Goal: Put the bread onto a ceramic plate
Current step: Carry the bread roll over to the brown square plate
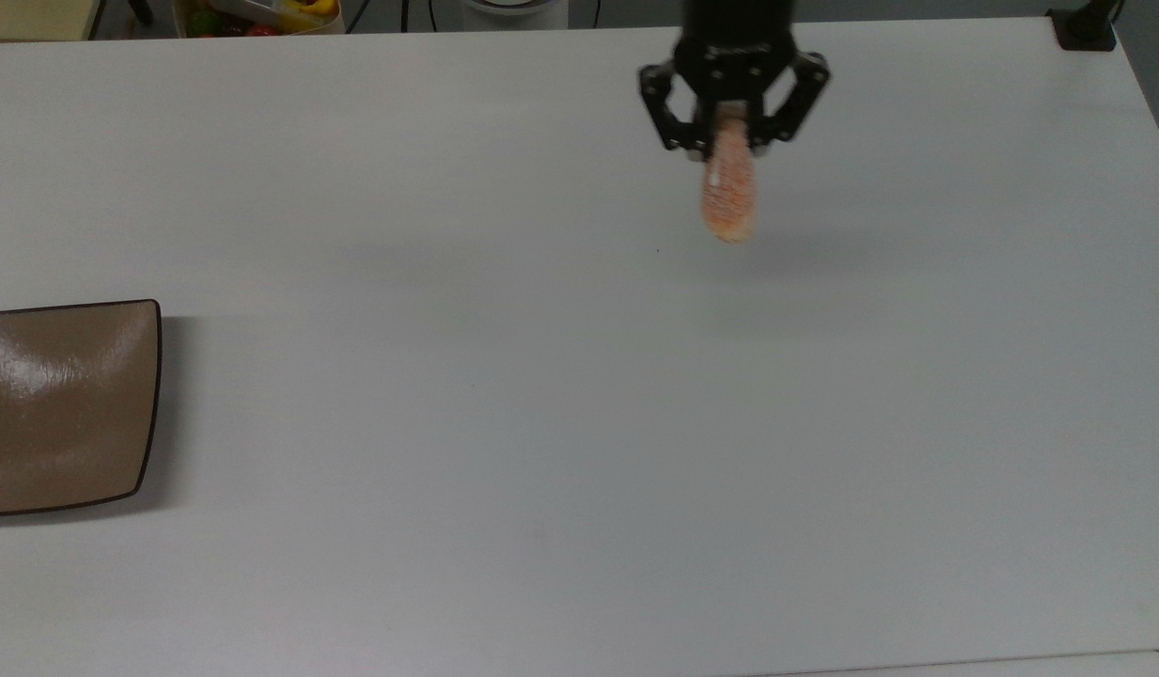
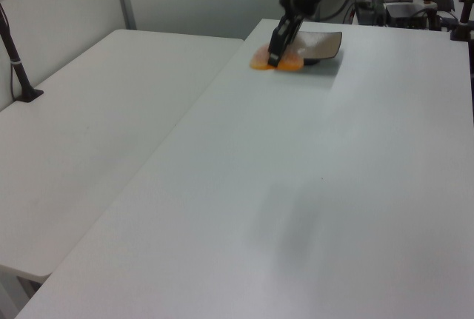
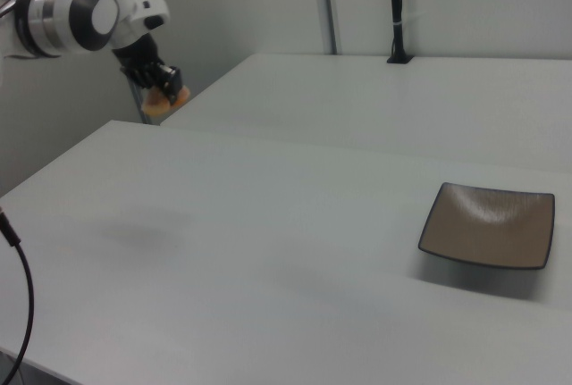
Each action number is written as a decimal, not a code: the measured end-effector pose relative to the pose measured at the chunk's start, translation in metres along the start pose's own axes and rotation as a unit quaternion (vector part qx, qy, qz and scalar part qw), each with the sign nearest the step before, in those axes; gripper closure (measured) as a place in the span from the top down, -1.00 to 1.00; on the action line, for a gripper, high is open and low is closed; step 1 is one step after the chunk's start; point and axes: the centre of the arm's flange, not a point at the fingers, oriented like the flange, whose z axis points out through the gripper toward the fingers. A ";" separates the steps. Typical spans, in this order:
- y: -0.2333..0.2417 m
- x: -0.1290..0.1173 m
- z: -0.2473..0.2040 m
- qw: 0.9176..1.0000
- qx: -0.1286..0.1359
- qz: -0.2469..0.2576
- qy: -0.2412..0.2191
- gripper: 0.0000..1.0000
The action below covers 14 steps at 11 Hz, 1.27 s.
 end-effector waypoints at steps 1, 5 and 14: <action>0.030 0.002 -0.010 1.000 0.000 -0.011 -0.004 -0.59; 0.149 0.004 -0.021 0.998 -0.003 -0.057 -0.022 -0.59; 0.345 0.004 0.019 0.996 -0.060 -0.062 0.019 -0.61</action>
